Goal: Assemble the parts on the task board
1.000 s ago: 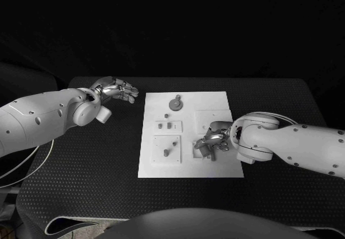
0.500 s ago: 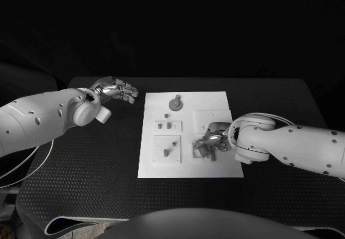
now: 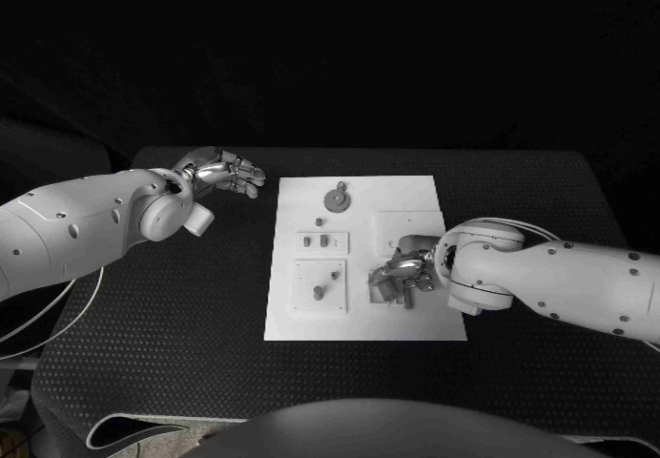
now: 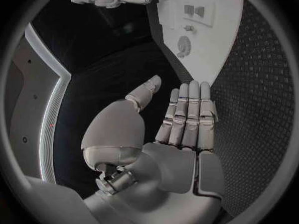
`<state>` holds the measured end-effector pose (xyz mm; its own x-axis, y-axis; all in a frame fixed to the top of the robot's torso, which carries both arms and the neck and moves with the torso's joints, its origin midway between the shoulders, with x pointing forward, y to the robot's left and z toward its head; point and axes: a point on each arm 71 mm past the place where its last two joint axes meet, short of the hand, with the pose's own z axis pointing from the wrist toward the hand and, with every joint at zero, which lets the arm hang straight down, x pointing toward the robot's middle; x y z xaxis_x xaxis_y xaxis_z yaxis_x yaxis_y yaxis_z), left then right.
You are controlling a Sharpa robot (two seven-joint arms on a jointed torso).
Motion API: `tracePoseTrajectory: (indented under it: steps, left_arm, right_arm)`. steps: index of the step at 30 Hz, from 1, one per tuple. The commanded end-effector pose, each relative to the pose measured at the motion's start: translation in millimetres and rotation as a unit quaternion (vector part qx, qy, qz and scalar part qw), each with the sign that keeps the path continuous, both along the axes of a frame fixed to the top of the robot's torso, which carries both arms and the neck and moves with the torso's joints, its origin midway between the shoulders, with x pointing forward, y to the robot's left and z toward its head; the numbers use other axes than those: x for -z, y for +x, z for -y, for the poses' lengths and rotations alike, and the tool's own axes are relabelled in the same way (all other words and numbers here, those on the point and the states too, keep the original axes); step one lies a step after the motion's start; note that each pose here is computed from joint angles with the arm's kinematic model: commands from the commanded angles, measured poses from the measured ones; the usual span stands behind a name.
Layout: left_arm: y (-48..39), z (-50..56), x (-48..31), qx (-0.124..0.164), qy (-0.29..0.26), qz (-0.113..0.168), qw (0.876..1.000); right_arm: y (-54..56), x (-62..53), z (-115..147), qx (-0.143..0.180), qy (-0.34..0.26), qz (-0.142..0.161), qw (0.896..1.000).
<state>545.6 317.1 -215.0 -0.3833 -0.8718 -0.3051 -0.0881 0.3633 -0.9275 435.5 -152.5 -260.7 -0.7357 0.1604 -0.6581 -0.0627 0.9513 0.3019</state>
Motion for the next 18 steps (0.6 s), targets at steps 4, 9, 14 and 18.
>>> tracePoseTrajectory:
  steps: [4,9,14,18]
  left_arm:
    - [-0.1,1.6,-0.8,0.005,-0.006,-0.001,1.0]
    - [-0.1,2.0,-0.8,0.006,-0.006,-0.001,1.0]
    - [0.0,1.6,-0.8,0.005,-0.006,-0.001,1.0]
    - [0.0,1.9,-0.8,0.006,-0.006,-0.001,1.0]
  right_arm:
    - [-0.8,3.4,1.2,-0.008,-0.012,-0.001,1.0]
    - [-1.0,3.6,0.7,-0.009,-0.012,-0.002,1.0]
    - [-2.2,4.4,0.1,-0.013,-0.013,-0.005,1.0]
    - [-2.1,4.5,0.2,-0.013,-0.014,-0.005,1.0]
